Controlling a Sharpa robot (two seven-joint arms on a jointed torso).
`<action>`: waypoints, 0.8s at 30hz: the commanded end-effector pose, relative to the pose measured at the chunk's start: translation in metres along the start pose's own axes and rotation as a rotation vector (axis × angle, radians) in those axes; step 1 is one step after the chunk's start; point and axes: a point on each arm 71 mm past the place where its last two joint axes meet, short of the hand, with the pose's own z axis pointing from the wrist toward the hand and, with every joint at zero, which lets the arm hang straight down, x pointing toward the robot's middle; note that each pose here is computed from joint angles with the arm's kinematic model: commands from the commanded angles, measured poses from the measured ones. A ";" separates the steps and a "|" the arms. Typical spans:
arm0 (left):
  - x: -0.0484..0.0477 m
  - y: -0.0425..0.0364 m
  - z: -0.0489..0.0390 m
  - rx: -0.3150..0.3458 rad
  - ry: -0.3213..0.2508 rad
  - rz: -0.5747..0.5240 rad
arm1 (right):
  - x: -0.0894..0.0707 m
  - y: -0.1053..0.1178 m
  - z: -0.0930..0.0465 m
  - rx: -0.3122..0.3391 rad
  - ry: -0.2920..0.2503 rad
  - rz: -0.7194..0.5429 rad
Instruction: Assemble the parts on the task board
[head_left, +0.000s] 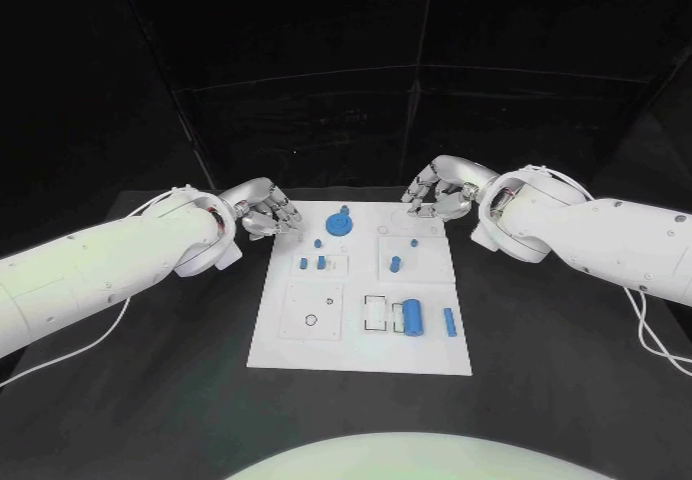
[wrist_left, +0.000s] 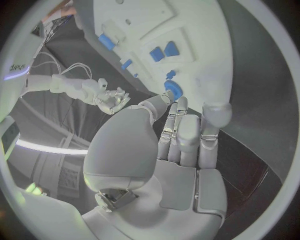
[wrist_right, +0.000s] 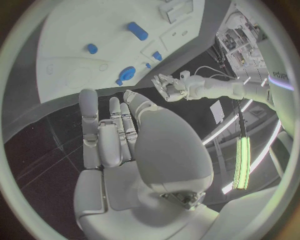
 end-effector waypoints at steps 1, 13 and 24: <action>-0.0102 -0.0071 -0.0065 0.082 -0.135 -0.364 | 0.002 0.002 -0.002 0.007 0.024 -0.283; -0.0070 -0.0191 -0.0345 0.185 -0.142 -0.778 | 0.023 0.001 -0.008 0.018 0.056 -0.396; -0.0035 -0.0260 -0.0419 0.206 -0.137 -0.850 | 0.043 -0.001 -0.004 0.014 0.095 -0.387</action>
